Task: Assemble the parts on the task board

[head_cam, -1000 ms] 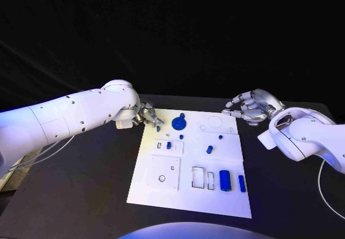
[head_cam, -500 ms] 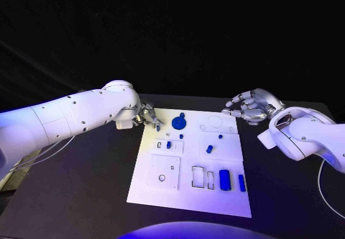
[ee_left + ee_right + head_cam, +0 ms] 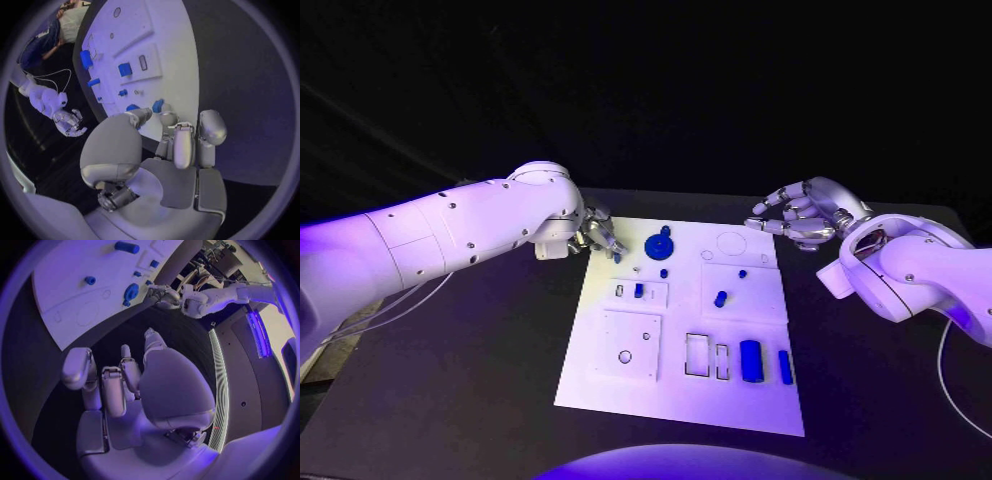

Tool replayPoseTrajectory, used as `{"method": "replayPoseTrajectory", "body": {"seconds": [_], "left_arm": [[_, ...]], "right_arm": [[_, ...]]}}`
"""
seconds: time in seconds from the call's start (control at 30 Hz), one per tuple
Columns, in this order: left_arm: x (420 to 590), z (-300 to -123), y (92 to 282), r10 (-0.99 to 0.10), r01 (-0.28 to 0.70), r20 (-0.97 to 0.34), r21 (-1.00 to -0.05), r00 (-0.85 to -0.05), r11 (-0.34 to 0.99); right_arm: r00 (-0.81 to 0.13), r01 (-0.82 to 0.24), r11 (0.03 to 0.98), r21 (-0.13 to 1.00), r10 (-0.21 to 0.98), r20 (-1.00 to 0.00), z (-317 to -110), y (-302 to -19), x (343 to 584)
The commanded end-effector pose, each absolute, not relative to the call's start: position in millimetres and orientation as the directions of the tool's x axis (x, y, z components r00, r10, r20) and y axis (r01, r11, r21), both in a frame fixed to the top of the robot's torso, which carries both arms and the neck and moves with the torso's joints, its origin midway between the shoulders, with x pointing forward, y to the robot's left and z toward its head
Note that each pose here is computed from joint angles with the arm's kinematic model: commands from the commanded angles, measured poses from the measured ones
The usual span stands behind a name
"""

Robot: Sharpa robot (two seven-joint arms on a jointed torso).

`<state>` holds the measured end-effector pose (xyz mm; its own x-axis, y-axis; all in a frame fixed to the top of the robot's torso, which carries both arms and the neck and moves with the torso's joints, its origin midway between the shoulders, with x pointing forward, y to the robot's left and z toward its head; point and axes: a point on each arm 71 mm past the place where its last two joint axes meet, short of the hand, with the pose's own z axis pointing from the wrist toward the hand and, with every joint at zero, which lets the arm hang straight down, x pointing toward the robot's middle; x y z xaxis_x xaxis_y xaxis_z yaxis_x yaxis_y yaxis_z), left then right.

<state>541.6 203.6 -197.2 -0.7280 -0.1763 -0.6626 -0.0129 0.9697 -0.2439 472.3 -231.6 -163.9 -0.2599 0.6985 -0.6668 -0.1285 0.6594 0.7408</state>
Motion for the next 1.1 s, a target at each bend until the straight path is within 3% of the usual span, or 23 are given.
{"method": "replayPoseTrajectory", "body": {"seconds": [0.03,0.73,1.1], "left_arm": [[540.6,-198.2,200.9,-0.174,-0.006,-0.650,-0.252,-0.740,0.968],[539.5,-198.5,199.9,-0.225,-0.030,-0.638,-0.301,-0.736,0.953],[526.5,-194.2,204.6,-0.304,-0.056,-0.623,-0.385,-0.721,0.921]], "right_arm": [[-0.264,-0.138,0.659,0.739,0.695,-0.669,-163.8,-230.4,471.9],[-0.266,-0.138,0.659,0.739,0.694,-0.669,-164.0,-229.6,472.3],[-0.266,-0.137,0.660,0.739,0.694,-0.669,-163.9,-230.6,472.0]]}}
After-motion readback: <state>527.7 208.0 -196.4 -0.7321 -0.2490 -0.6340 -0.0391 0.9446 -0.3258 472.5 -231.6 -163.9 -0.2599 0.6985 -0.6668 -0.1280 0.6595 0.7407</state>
